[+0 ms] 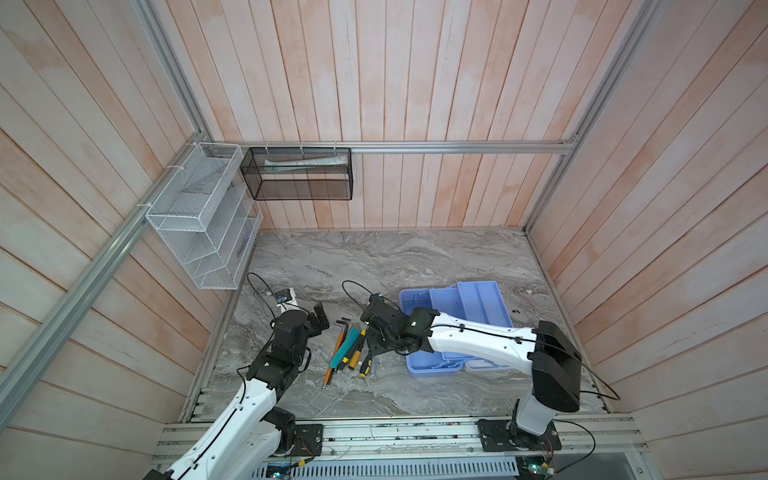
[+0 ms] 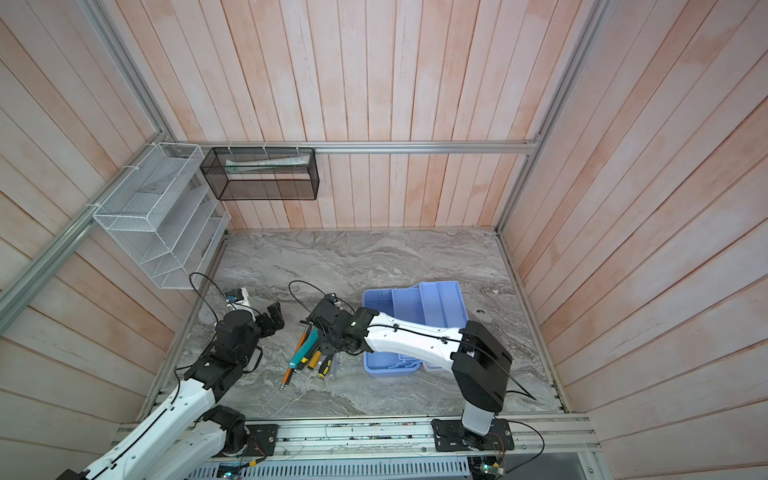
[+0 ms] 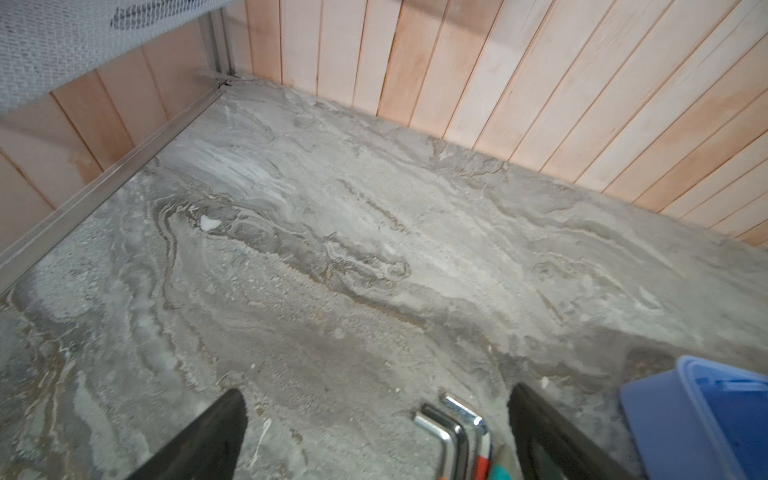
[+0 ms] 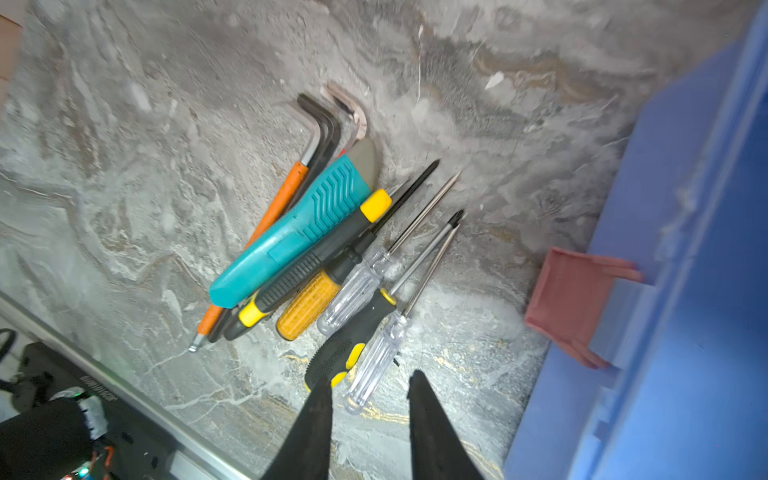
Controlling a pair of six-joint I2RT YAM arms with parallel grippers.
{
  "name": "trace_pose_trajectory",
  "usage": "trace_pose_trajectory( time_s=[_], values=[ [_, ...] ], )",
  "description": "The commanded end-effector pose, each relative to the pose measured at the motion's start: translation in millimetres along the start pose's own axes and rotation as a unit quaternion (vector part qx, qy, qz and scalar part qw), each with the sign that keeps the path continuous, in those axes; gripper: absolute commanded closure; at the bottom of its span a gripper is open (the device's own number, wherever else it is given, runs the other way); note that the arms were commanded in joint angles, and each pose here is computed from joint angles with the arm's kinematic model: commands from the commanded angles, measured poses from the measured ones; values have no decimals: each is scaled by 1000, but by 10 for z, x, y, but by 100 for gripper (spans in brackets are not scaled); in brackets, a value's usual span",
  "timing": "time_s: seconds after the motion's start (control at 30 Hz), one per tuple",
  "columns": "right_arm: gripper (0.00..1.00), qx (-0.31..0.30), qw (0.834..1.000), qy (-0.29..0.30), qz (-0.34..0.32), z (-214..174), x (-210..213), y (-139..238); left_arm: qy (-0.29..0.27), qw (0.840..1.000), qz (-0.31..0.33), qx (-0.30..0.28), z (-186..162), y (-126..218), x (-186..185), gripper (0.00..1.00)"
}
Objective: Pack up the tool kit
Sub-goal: 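Release the lid and move the right gripper over the screwdrivers while left withdraws, then lower the right gripper onto the clear-handled screwdriver and grasp it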
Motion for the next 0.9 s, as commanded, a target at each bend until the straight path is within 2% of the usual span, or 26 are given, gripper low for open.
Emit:
trace_pose_trajectory(
  time_s=[0.0,0.07,0.2,0.33,0.87],
  values=[
    [69,44,999,-18,-17,-156,2,-91,-5,999,6,-44,81,33,54,0],
    [69,65,997,-23,-34,-253,-46,-162,0,998,-2,-56,92,48,77,0],
    [69,90,994,-30,-46,-397,-9,-244,3,999,-18,-46,71,33,82,0],
    [69,107,992,-42,-45,-490,53,-332,5,999,0,-32,60,-24,98,0],
    [64,120,988,-43,-92,-507,15,-611,14,999,5,-45,77,23,133,0]
  ],
)
Point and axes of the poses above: each gripper's point midway between its finger pads, its own y axis back along the fingers, its own x axis along the line the jaws close on, z = x × y, the point moved 7 cm from there along y, back along the fingers, and after that the axes turned 7 degrees about y, right-handed, at the moved point
